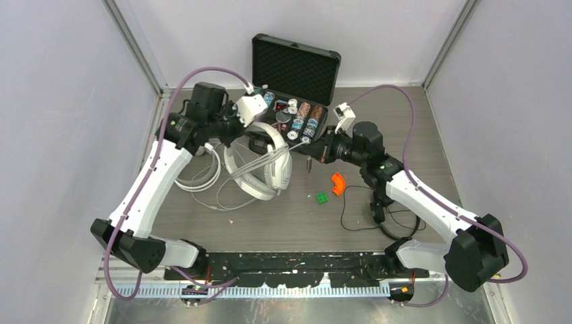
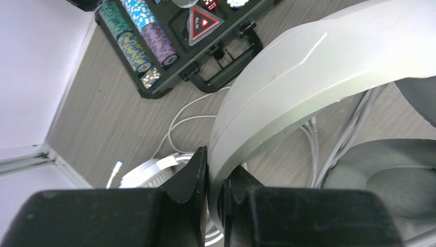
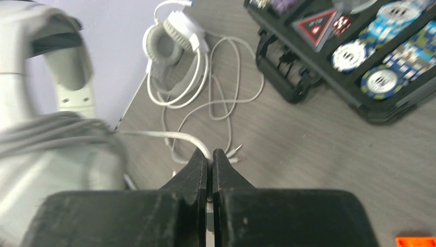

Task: Wrap the headphones
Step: Wrap the headphones cable around the headphones, then place the headphones at the center of the board.

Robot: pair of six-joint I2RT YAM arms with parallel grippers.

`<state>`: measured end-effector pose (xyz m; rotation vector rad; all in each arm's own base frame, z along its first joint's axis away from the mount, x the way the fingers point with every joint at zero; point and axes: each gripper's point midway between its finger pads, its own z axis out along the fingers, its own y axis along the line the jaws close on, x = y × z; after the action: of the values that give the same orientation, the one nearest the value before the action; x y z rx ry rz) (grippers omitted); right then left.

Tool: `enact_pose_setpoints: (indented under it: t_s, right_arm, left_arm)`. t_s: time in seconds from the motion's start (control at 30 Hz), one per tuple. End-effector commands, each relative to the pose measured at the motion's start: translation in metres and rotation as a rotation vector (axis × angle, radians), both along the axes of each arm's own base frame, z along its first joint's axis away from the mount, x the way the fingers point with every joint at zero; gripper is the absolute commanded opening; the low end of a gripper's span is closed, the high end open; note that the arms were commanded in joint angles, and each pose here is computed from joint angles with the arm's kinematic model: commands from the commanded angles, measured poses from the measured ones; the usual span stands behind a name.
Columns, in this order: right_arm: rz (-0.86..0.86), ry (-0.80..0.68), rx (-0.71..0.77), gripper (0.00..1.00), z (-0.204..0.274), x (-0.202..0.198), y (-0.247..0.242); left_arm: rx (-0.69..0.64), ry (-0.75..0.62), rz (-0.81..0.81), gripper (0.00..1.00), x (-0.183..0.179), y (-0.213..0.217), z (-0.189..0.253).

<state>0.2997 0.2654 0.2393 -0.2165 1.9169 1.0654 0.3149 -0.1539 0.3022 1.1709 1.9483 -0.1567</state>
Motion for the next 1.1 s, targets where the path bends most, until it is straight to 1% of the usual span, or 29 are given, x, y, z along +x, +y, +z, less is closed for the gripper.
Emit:
enact_pose_setpoints:
  t_s: [0.0, 0.1, 0.2, 0.27, 0.43, 0.5, 0.57, 0.63, 0.77, 0.87, 0.93, 1.0, 1.07]
  right_arm:
    - [0.072, 0.095, 0.062, 0.00, 0.037, -0.024, 0.000]
    - [0.132, 0.140, 0.147, 0.00, 0.055, -0.038, 0.007]
    - [0.153, 0.154, 0.248, 0.01, 0.077, -0.045, 0.011]
    - [0.171, 0.176, 0.321, 0.00, 0.089, -0.048, 0.014]
    - [0.188, 0.267, 0.527, 0.00, 0.114, -0.046, 0.022]
    - [0.173, 0.293, 0.576, 0.00, 0.118, -0.041, 0.023]
    - [0.148, 0.311, 0.575, 0.01, 0.112, -0.034, 0.024]
    - [0.083, 0.345, 0.548, 0.00, 0.097, -0.024, 0.023]
    - [-0.132, 0.403, 0.499, 0.00, 0.061, 0.001, 0.006]
    - [-0.272, 0.393, 0.432, 0.00, 0.039, 0.019, -0.010]
    - [-0.357, 0.372, 0.373, 0.00, 0.027, 0.032, -0.024]
    - [-0.436, 0.371, 0.321, 0.01, 0.014, 0.043, -0.039]
    - [-0.490, 0.363, 0.291, 0.00, 0.006, 0.054, -0.053]
  left_arm:
    - [0.168, -0.172, 0.011, 0.00, 0.008, 0.019, 0.009]
    - [0.208, -0.263, 0.037, 0.00, 0.017, 0.023, 0.016]
    - [0.222, -0.355, 0.085, 0.00, 0.026, 0.025, 0.027]
    - [0.229, -0.392, 0.121, 0.00, 0.030, 0.026, 0.033]
    - [0.251, -0.414, 0.219, 0.00, 0.035, 0.028, 0.033]
    - [0.251, -0.404, 0.253, 0.00, 0.034, 0.026, 0.028]
    - [0.245, -0.380, 0.277, 0.00, 0.034, 0.020, 0.019]
    - [0.233, -0.349, 0.312, 0.00, 0.035, 0.011, 0.009]
    - [0.226, -0.229, 0.364, 0.00, 0.040, -0.014, -0.017]
    - [0.224, -0.123, 0.400, 0.00, 0.045, -0.034, -0.038]
    - [0.211, -0.083, 0.399, 0.00, 0.052, -0.055, -0.047]
    - [0.172, -0.062, 0.388, 0.00, 0.060, -0.078, -0.052]
    - [0.093, -0.033, 0.387, 0.00, 0.069, -0.102, -0.054]
